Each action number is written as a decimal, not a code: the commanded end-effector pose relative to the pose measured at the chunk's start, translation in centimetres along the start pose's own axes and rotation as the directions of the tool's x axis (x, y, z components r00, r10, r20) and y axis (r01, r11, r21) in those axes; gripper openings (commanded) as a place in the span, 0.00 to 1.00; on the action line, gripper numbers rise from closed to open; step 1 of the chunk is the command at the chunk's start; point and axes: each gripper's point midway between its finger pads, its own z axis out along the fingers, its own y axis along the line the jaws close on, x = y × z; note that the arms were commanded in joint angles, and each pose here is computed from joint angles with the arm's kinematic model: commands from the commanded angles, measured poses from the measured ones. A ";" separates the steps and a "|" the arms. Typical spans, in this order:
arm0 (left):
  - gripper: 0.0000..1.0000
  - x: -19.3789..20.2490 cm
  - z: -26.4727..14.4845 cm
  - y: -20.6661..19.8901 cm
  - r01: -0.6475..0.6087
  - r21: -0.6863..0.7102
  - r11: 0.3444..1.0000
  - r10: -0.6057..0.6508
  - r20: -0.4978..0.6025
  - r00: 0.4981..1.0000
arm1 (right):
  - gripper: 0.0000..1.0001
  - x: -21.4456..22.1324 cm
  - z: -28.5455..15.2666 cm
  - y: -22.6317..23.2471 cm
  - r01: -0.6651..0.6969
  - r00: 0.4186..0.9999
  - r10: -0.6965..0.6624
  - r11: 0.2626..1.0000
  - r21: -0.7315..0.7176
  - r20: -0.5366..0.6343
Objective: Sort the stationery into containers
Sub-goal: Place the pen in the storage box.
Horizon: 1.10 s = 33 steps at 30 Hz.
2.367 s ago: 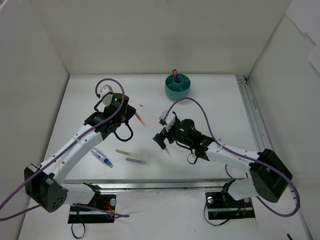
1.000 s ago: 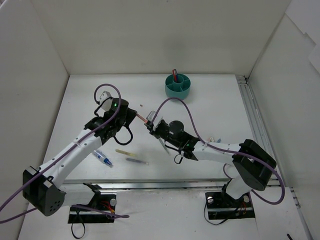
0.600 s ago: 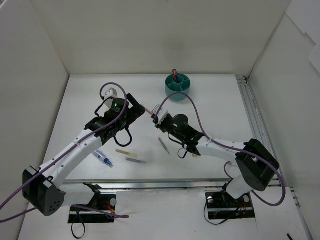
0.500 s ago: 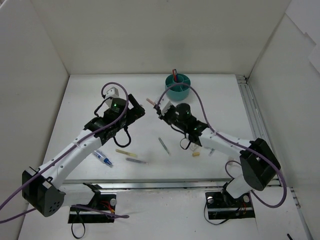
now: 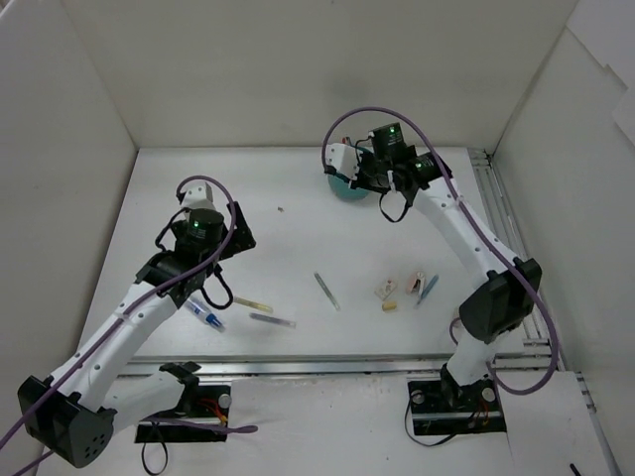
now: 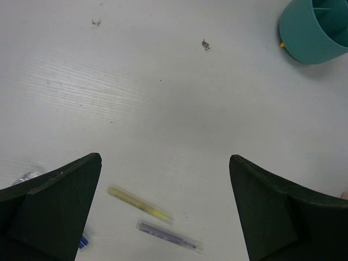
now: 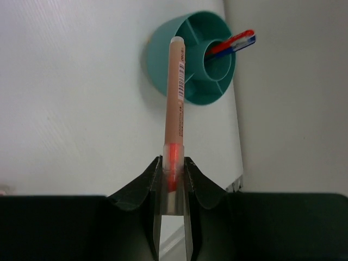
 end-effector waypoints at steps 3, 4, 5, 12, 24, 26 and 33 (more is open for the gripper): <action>1.00 -2.0 -1.2 2.5 -0.039 -0.066 0.997 0.044 0.082 0.996 | 0.00 4.3 0.7 -0.4 0.197 0.948 -0.245 0.953 -0.231 -0.202; 1.00 -2.0 -1.1 2.8 -0.047 -0.067 0.997 0.053 0.082 0.995 | 0.00 5.5 2.1 -0.2 0.213 0.928 -0.283 0.937 -0.276 -0.244; 1.00 -2.0 -1.1 2.6 -0.057 -0.056 0.997 0.061 0.080 0.995 | 0.00 4.9 2.1 -2.0 0.233 0.924 -0.292 0.942 -0.241 -0.246; 1.00 -0.9 0.3 3.2 -0.090 -0.062 0.994 0.090 0.005 0.996 | 0.00 6.2 6.7 -3.9 0.283 0.884 -0.350 0.928 -0.242 -0.309; 1.00 0.8 3.3 4.0 -0.125 -0.042 0.991 0.120 -0.108 0.987 | 0.00 7.1 9.9 -6.0 0.280 0.884 -0.317 0.948 -0.154 -0.345; 1.00 1.0 3.5 4.2 -0.125 -0.034 0.991 0.121 -0.115 0.986 | 0.00 7.2 10.0 -6.1 0.283 0.881 -0.320 0.947 -0.154 -0.348; 1.00 1.1 3.9 4.5 -0.117 -0.019 0.993 0.114 -0.129 0.985 | 0.00 8.1 12.9 -5.2 0.297 0.875 -0.342 0.938 -0.177 -0.343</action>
